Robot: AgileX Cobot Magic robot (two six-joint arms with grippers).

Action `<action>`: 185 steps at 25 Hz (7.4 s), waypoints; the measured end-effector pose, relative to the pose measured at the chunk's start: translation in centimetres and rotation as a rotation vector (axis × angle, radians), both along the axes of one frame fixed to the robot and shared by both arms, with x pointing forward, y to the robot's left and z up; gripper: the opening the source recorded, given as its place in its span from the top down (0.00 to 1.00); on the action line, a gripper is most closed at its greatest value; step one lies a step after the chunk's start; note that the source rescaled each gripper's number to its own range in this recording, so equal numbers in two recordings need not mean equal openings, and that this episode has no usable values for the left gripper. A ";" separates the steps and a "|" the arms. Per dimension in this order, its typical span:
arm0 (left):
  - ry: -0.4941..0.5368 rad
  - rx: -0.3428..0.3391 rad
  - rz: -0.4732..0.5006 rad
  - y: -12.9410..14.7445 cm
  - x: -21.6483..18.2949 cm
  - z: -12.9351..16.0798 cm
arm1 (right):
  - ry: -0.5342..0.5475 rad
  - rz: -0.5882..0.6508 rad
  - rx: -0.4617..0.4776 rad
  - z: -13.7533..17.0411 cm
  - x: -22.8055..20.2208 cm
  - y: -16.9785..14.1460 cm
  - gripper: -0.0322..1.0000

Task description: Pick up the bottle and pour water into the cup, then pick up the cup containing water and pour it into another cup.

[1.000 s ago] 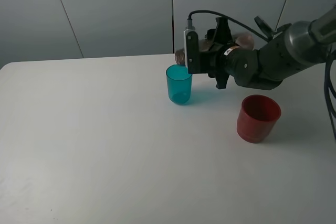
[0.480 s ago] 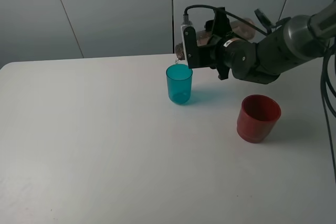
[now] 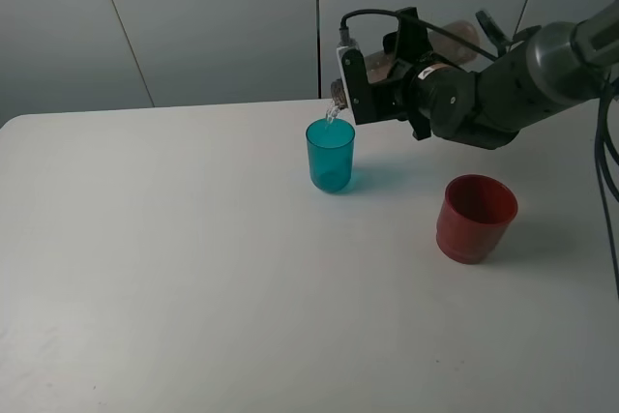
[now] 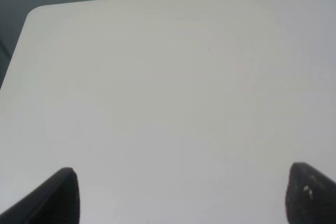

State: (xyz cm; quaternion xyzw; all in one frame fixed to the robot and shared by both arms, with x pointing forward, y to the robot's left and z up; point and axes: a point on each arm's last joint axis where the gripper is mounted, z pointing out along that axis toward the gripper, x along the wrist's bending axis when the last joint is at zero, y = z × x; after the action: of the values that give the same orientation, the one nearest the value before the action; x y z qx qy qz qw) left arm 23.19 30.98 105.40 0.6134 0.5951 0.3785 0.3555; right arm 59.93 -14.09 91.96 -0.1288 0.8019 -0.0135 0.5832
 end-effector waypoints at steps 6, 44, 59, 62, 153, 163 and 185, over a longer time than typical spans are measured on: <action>0.000 0.000 0.000 0.0 0.0 0.0 | -0.006 0.004 -0.017 0.0 0.0 0.0 0.94; 0.000 -0.002 0.001 0.0 0.0 0.0 | -0.118 0.166 -0.163 0.7 1.0 -0.9 0.94; 0.000 -0.002 0.001 0.0 0.0 0.0 | -0.159 0.245 -0.210 0.9 0.8 -0.3 0.94; 0.000 -0.002 0.001 0.0 0.0 0.0 | -0.160 0.250 -0.212 0.9 0.8 -0.3 0.94; 0.000 -0.002 0.001 0.0 0.0 0.0 | 0.220 -0.595 1.643 -1.0 0.6 -8.8 0.01; 0.000 -0.002 0.001 0.0 0.0 0.0 | 0.263 -0.578 1.626 6.9 -1.9 -9.0 0.01; 0.000 -0.002 0.001 0.0 0.0 0.0 | 0.631 -0.364 1.546 8.1 -13.9 -0.3 0.01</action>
State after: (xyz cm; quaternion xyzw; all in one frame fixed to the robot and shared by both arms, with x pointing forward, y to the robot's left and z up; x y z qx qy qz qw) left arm 23.19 30.98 105.40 0.6128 0.5957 0.3781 0.3559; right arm 46.03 -14.41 100.03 0.4383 0.7190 0.4804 0.2453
